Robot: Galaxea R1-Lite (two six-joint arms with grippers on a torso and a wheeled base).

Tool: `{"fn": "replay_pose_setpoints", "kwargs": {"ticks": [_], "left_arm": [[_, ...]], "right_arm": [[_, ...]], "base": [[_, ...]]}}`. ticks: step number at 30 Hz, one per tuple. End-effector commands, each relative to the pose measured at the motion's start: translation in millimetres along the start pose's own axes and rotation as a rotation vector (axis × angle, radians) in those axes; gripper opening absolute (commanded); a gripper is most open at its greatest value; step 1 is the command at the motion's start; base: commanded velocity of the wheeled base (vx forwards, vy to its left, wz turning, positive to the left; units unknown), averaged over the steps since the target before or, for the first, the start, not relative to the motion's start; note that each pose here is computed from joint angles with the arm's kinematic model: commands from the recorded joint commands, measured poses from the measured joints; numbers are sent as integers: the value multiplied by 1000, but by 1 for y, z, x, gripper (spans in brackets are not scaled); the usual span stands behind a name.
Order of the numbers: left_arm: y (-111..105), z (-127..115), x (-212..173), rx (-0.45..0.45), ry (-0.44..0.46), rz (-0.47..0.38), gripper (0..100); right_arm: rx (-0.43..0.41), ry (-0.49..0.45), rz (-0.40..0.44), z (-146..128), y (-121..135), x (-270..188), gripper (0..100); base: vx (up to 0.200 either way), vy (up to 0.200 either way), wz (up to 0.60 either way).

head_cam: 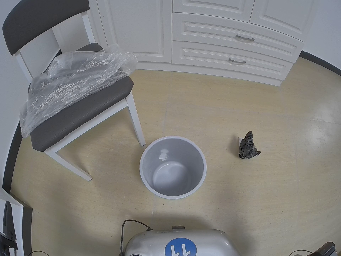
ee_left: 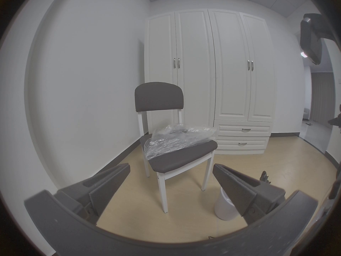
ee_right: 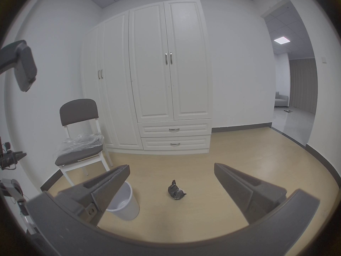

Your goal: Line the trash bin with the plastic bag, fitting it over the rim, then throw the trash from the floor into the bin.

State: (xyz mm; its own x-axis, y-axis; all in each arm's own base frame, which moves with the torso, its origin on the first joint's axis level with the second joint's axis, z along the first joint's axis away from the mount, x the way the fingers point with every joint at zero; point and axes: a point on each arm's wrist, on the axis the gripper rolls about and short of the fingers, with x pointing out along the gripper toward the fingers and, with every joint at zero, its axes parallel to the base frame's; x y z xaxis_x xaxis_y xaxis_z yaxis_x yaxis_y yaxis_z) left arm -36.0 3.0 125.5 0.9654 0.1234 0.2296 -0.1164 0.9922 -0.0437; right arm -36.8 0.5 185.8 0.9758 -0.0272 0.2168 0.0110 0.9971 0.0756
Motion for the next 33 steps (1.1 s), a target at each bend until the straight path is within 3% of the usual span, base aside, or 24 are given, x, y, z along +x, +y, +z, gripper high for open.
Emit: {"fn": "replay_pose_setpoints", "kwargs": {"ticks": [1,7,12,17,18,22,33], "left_arm": [[-1,15,9,5,58,2,100],[-5,45,36,21,129,16,100],[-7,55,56,39,193,44,100],[-8,56,71,82,252,83,100],[-9,56,82,137,298,105,100],[-10,54,95,195,351,97,100],[-15,59,142,357,466,122,100]], "right_arm": [[6,55,-13,20,2,27,100],[6,38,-12,46,4,66,100],[-10,102,0,52,5,91,100],[-42,160,-3,48,5,109,100],[-53,219,-3,40,4,122,100],[-47,265,25,33,7,138,100],[41,207,118,38,21,148,100]], "base": [[0,0,0],[0,0,0],[0,0,0],[0,0,0],[0,0,0],[0,0,0],[0,0,0]]}}
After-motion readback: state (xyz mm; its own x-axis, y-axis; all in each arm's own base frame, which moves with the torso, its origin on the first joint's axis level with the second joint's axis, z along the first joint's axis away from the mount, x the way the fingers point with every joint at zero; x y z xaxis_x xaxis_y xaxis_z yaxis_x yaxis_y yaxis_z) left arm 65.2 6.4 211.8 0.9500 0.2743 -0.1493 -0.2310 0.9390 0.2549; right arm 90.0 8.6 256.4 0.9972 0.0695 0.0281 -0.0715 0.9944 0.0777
